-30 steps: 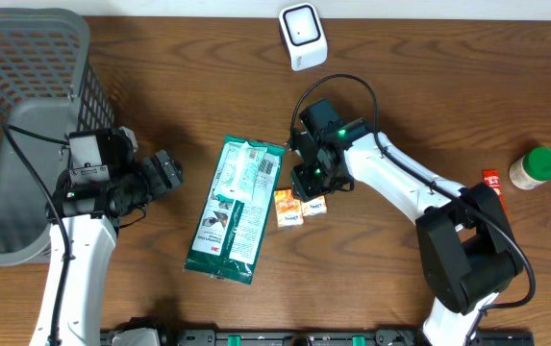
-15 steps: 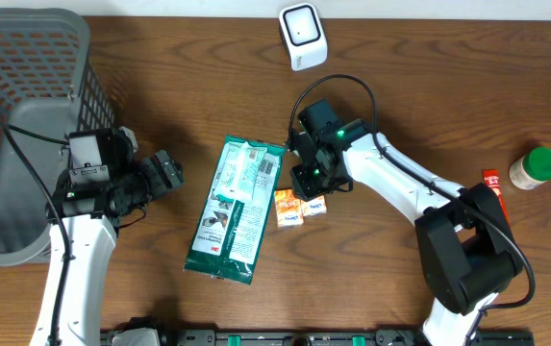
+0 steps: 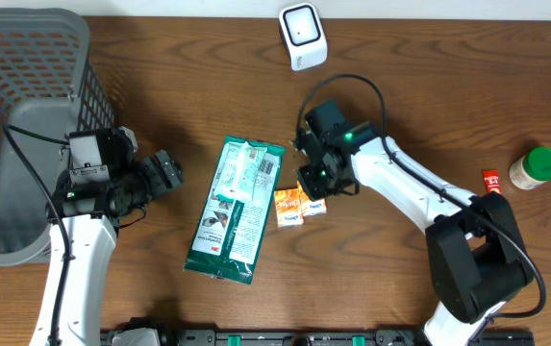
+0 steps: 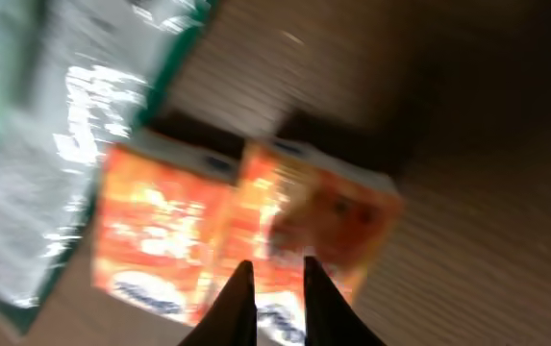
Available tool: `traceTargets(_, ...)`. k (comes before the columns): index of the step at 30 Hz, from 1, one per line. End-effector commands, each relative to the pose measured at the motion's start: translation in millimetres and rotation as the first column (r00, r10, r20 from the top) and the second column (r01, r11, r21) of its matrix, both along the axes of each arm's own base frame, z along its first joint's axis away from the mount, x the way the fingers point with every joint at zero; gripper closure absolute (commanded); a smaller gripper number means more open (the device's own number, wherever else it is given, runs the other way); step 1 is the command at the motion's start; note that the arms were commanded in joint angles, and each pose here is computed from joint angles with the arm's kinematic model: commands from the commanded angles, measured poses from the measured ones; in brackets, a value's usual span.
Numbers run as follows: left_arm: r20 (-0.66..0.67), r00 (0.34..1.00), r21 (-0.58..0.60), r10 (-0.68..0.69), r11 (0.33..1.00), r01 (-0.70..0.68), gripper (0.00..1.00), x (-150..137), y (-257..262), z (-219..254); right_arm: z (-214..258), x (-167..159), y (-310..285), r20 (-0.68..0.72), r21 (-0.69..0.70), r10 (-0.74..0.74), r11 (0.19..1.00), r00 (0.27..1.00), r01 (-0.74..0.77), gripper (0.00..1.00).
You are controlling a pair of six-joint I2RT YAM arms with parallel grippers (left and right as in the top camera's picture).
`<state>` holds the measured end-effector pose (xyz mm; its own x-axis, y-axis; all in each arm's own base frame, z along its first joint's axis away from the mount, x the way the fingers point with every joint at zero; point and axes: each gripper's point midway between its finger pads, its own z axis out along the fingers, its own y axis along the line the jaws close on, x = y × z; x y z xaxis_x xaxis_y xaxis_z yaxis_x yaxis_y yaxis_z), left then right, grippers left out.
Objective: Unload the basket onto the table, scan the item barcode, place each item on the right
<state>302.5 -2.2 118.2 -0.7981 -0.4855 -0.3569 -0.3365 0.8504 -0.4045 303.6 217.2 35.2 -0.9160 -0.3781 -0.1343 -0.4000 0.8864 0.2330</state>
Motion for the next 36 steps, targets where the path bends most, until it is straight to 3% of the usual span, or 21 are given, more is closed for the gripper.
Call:
traceTargets(1, -0.005, 1.0, 0.006, 0.026, 1.0, -0.026, 0.07, 0.9, 5.2, 0.3, -4.2, 4.0, -14.7, 0.03, -0.062, -0.053, 0.997, 0.998, 0.054, 0.89)
traceTargets(20, -0.005, 1.0, 0.006, 0.026, 1.0, -0.026, 0.07, 0.9, 5.2, 0.3, -18.8, 11.3, -54.3, 0.121, -0.25, -0.136, 0.954, 0.983, 0.163, 0.9)
traceTargets(36, -0.005, 1.0, 0.006, 0.026, 1.0, -0.026, 0.07, 0.9, 5.2, 0.3, -18.8, 15.2, -67.5, 0.127, -0.274, -0.162, 0.943, 0.979, 0.191, 0.84)
